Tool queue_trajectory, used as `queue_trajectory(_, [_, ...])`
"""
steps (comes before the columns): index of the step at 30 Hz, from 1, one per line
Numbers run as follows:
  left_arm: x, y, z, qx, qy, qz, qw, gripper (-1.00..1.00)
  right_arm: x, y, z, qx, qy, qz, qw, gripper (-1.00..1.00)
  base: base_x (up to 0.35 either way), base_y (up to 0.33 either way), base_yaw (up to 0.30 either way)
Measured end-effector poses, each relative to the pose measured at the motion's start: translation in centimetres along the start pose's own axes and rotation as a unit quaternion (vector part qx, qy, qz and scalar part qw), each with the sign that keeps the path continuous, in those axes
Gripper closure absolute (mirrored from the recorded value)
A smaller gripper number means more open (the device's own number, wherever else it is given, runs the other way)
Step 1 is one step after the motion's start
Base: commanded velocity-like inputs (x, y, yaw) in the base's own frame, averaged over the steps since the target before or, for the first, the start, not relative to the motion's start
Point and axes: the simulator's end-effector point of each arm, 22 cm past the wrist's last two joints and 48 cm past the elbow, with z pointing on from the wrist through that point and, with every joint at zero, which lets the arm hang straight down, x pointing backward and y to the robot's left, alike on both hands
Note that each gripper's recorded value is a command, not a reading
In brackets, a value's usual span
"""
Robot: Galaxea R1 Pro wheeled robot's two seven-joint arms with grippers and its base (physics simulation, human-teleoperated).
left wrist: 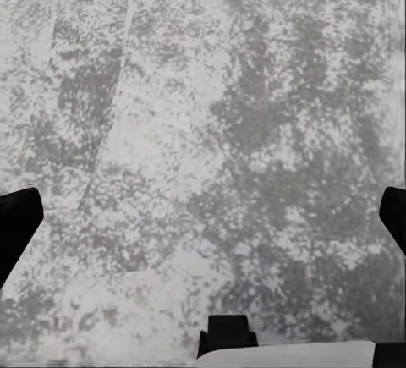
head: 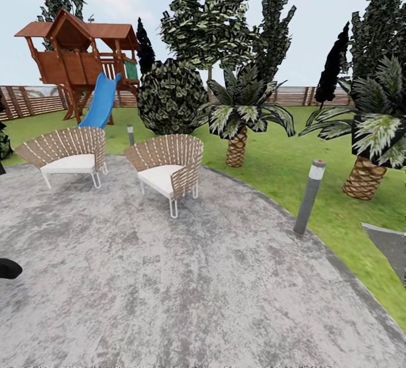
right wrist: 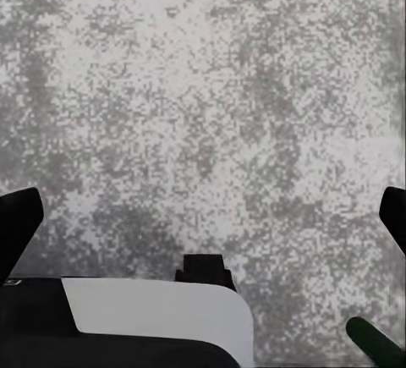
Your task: In the garden, pick up the pesticide atomizer on the floor and spray pesticide onto both trees until each tree trunk is fully covered.
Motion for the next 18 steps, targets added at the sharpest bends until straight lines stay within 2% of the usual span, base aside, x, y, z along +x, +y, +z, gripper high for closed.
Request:
queue_trajectory(6, [1.0, -0.1, -0.1, 0.001, 0.012, 0.0, 0.9999, -1.0, 0.3, 0.0, 0.0, 0.0, 0.003, 0.0, 1.0, -1.0, -0.263, 0.042, -0.09])
queue_trajectory(13, [2.1, -0.1, -0.3, 0.002, 0.023, 0.0, 0.9997, -1.0, 0.4, 0.0, 0.0, 0.0, 0.005, 0.0, 1.0, -1.0, -0.169, 0.259, -0.044])
queue_trajectory(18, [2.3, -0.1, -0.3, 0.002, 0.026, 0.001, 0.9997, -1.0, 0.5, 0.0, 0.0, 0.0, 0.006, 0.0, 1.0, -1.0, -0.081, 0.291, -0.181])
